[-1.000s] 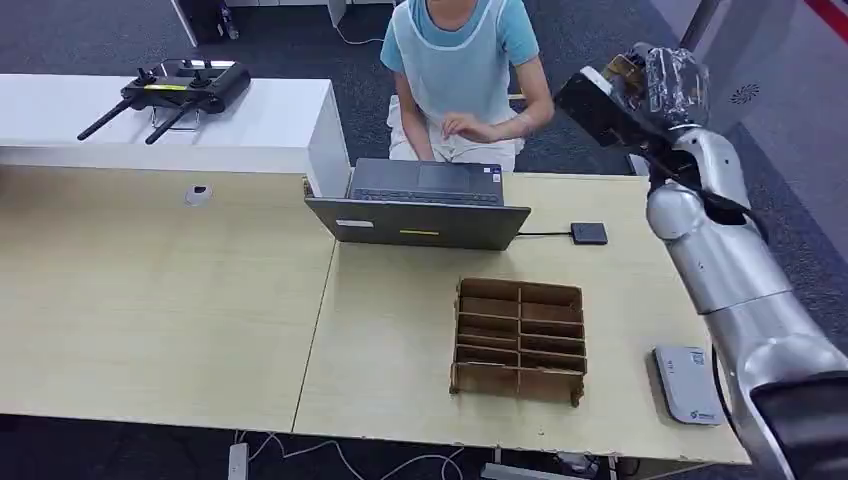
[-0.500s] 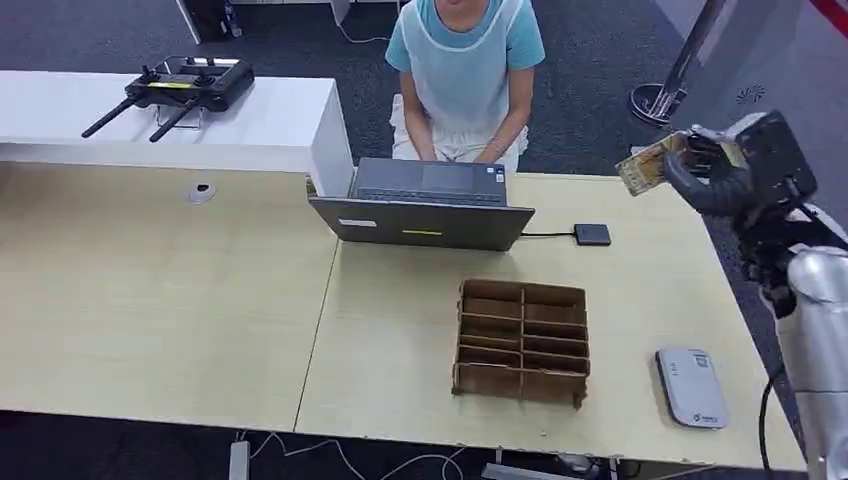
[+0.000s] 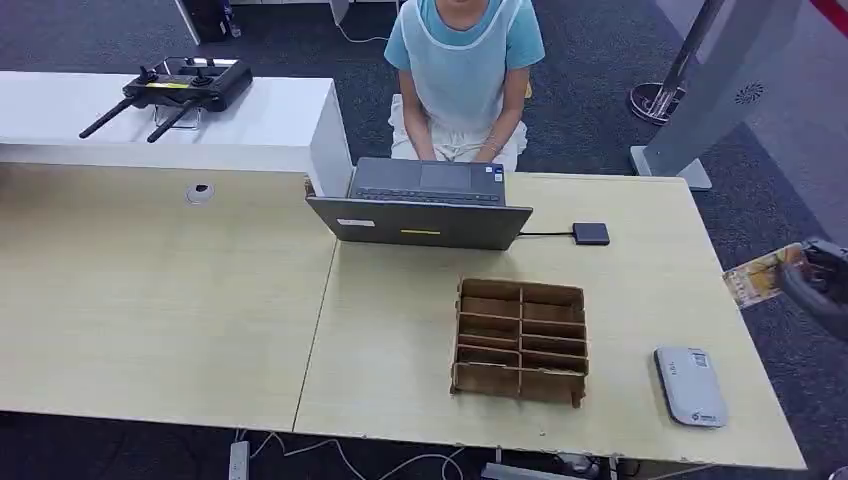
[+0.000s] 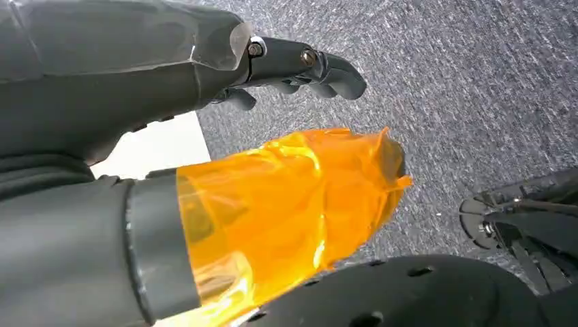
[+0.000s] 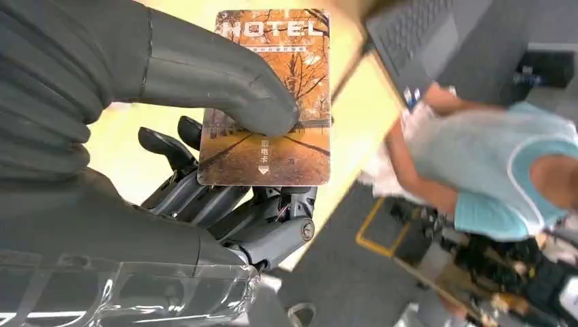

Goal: Pass the card to the sensor for recognition and then transmit it.

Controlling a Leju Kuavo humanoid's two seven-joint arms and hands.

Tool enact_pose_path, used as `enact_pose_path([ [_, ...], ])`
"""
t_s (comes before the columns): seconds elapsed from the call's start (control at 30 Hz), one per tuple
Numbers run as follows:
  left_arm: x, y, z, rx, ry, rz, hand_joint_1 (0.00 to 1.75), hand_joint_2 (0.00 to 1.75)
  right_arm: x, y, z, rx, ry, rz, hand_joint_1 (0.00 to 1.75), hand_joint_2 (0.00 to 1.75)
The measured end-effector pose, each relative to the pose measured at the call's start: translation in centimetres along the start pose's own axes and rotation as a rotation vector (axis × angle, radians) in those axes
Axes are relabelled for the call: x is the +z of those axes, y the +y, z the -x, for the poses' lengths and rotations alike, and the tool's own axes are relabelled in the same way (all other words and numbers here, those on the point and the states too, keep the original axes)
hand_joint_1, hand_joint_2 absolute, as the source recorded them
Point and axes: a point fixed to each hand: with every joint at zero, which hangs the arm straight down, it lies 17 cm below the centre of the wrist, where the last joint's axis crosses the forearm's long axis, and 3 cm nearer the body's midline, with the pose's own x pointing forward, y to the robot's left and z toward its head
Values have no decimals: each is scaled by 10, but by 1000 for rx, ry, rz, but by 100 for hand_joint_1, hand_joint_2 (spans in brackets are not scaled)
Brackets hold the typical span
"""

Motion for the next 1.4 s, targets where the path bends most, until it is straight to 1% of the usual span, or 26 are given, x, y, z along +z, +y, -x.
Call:
enact_pose_path([
  [0.1, 0, -1, -3, 7, -15, 5, 0, 0, 19, 11, 6, -41, 5, -38, 175, 175],
  [0.2, 1, -3, -6, 14, -30, 14, 0, 0, 34, 22, 20, -58, 34, -62, 175, 175],
  [0.33, 1, -4, -7, 15, -33, 19, 0, 0, 44, 32, 36, -58, 74, -63, 175, 175],
  [0.57, 1, -4, -8, 15, -35, 20, 0, 0, 43, 51, 59, -109, 107, -36, 175, 175],
  [0.8, 1, -4, -8, 17, -34, 21, 0, 0, 39, 64, 93, -111, 181, 2, 175, 175],
  [1.17, 1, -5, -8, 13, -33, 27, 0, 0, 42, 69, 143, -133, 296, 66, 175, 175],
  [1.4, 1, -6, -9, 14, -37, 29, 0, 0, 41, 75, 156, -148, 321, 79, 175, 175],
])
